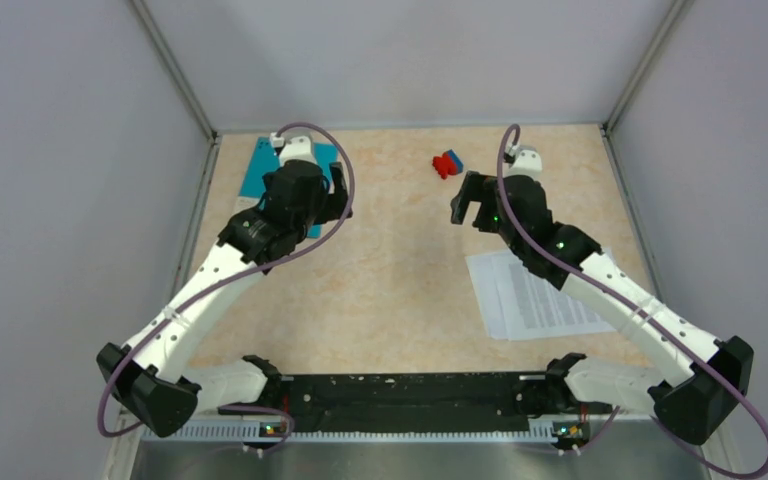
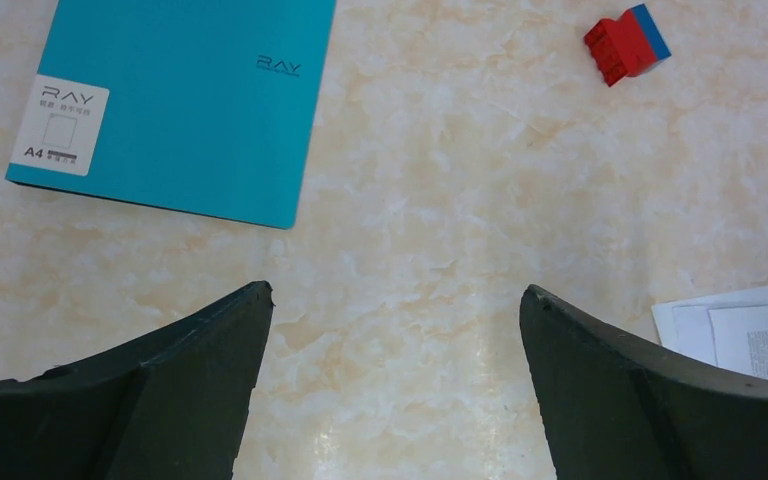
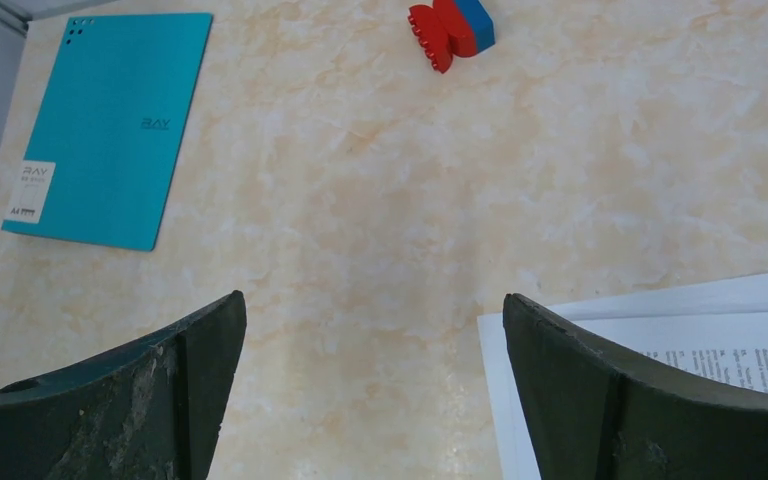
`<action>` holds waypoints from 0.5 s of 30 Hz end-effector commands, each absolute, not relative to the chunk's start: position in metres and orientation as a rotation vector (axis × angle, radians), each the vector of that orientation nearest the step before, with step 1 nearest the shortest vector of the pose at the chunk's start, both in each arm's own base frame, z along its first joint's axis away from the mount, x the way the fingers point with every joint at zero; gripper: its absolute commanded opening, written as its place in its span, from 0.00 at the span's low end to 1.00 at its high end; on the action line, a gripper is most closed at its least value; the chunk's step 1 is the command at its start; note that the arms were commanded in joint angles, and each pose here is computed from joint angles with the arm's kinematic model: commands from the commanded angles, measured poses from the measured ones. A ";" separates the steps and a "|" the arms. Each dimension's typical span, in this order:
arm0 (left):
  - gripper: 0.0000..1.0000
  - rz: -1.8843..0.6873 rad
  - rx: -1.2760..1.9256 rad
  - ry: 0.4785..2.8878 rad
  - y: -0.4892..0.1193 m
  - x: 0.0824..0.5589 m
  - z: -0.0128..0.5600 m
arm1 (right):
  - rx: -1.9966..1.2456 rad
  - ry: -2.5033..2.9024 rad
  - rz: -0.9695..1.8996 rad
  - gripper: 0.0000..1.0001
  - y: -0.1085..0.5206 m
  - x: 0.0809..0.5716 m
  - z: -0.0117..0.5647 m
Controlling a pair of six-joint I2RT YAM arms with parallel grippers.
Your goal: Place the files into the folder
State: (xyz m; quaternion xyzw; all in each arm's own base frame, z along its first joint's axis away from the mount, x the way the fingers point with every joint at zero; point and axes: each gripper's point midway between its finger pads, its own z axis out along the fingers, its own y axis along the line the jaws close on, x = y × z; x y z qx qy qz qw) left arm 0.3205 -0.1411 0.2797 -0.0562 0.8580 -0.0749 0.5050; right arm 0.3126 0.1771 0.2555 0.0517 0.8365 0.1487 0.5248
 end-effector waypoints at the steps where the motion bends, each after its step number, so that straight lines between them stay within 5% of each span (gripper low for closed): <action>1: 0.99 -0.176 -0.190 2.042 -0.136 0.323 0.277 | 0.143 1.960 0.398 0.99 0.177 0.313 0.269; 15: 0.99 -0.349 -0.589 2.006 -0.092 0.375 0.237 | 0.114 1.992 0.415 0.99 0.186 0.315 0.255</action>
